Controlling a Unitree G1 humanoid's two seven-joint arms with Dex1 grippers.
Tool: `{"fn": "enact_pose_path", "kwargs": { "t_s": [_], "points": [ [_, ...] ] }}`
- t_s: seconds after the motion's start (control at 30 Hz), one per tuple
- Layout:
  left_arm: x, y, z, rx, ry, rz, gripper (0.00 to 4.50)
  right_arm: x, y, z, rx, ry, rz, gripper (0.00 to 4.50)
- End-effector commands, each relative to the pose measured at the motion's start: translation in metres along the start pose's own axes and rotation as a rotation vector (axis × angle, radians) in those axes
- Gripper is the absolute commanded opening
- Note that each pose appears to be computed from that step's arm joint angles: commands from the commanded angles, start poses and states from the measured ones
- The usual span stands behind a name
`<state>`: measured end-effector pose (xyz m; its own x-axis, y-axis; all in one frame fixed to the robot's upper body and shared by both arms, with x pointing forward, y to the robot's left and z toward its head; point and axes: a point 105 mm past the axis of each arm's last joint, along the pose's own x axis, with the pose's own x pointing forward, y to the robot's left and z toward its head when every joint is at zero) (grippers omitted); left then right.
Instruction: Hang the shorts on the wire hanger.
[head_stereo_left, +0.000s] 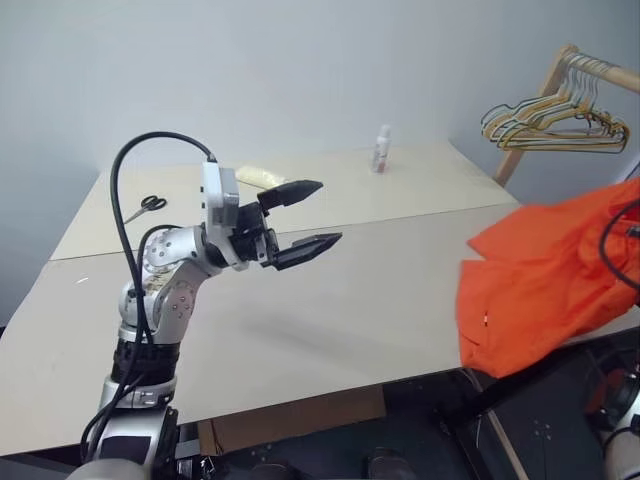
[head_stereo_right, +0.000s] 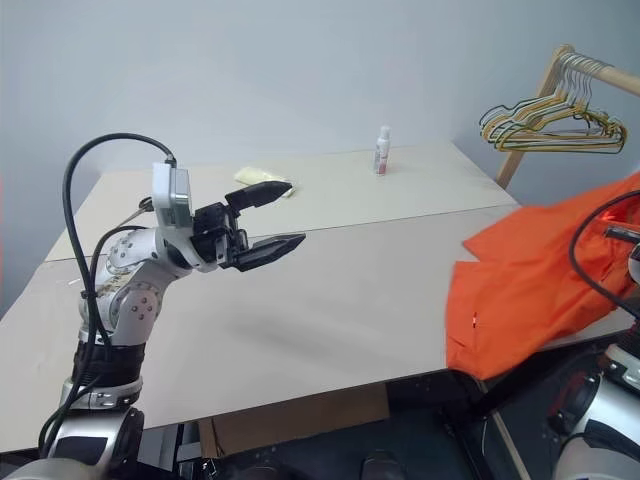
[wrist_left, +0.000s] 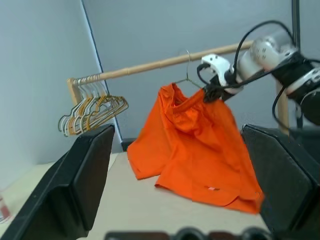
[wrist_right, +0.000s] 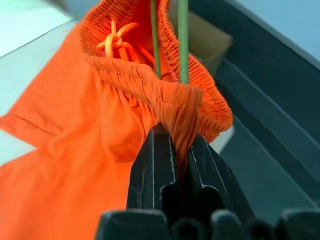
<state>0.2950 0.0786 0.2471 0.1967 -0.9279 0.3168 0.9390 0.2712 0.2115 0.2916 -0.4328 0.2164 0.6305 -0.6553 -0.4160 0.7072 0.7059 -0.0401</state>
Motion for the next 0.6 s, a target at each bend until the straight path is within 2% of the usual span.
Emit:
{"fn": "enact_pose_path", "kwargs": {
  "t_s": [0.03, 0.3, 0.6],
  "points": [
    [0.005, -0.005, 0.01, 0.022, -0.036, 0.001, 4.42, -0.001, -0.018, 0.034, 0.133, -0.134, -0.09, 0.0],
    [0.008, -0.009, 0.013, 0.015, -0.073, -0.017, 4.42, 0.016, -0.043, 0.049, 0.232, -0.169, -0.241, 0.0],
    [0.006, -0.011, 0.011, 0.017, -0.078, -0.019, 4.42, 0.029, -0.068, 0.042, 0.335, -0.119, -0.343, 0.0]
  ]
}}
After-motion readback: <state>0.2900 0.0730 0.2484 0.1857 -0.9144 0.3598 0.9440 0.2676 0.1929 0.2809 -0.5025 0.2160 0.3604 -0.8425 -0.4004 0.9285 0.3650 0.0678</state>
